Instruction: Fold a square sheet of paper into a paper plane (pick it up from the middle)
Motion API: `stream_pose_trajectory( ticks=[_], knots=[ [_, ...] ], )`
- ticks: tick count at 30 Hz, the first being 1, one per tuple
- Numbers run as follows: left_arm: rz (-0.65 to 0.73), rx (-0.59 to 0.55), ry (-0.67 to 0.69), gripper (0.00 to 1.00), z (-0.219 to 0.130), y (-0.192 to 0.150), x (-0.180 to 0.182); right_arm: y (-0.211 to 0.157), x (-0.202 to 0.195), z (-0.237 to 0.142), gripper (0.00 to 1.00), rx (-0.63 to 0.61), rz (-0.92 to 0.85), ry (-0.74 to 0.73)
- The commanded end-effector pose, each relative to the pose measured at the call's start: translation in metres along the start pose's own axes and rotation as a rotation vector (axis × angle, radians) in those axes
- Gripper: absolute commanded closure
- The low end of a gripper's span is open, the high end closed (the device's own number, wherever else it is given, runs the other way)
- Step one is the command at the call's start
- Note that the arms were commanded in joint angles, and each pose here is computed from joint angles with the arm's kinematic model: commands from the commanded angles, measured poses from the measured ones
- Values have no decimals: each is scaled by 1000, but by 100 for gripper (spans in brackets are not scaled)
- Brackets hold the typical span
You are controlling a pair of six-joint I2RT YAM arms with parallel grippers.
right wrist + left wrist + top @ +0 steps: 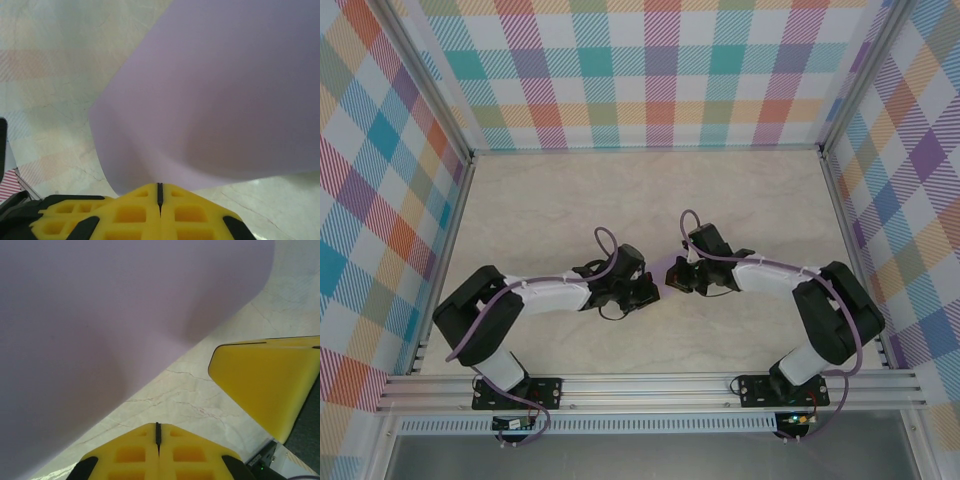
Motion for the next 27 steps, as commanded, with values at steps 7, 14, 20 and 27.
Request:
stream_pose_trajectory(
  ticks=[7, 14, 20, 27],
  knots=[
    [-18, -97, 3, 100, 10, 15, -8, 3, -3, 18, 100, 15, -17, 37],
    [-26, -98, 15, 100, 18, 17, -5, 0, -14, 25, 100, 26, -21, 11],
    [-34, -84, -1, 100, 20, 15, -7, -1, -16, 32, 100, 45, -21, 12],
    [-44, -77, 37, 100, 25, 13, 4, -1, -16, 34, 100, 48, -21, 27]
  ],
)
Point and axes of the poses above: each hand's point on the last joint's axis, 136 mm out from that joint toward the fingers, its own z axis out along the fingers, its own x axis along the line the jaws close on, y = z × x, the point moved 1 cm from there along -z, back along the fingers, and after that the axes turned 2 degrees about -z, right-handed, at the moved point
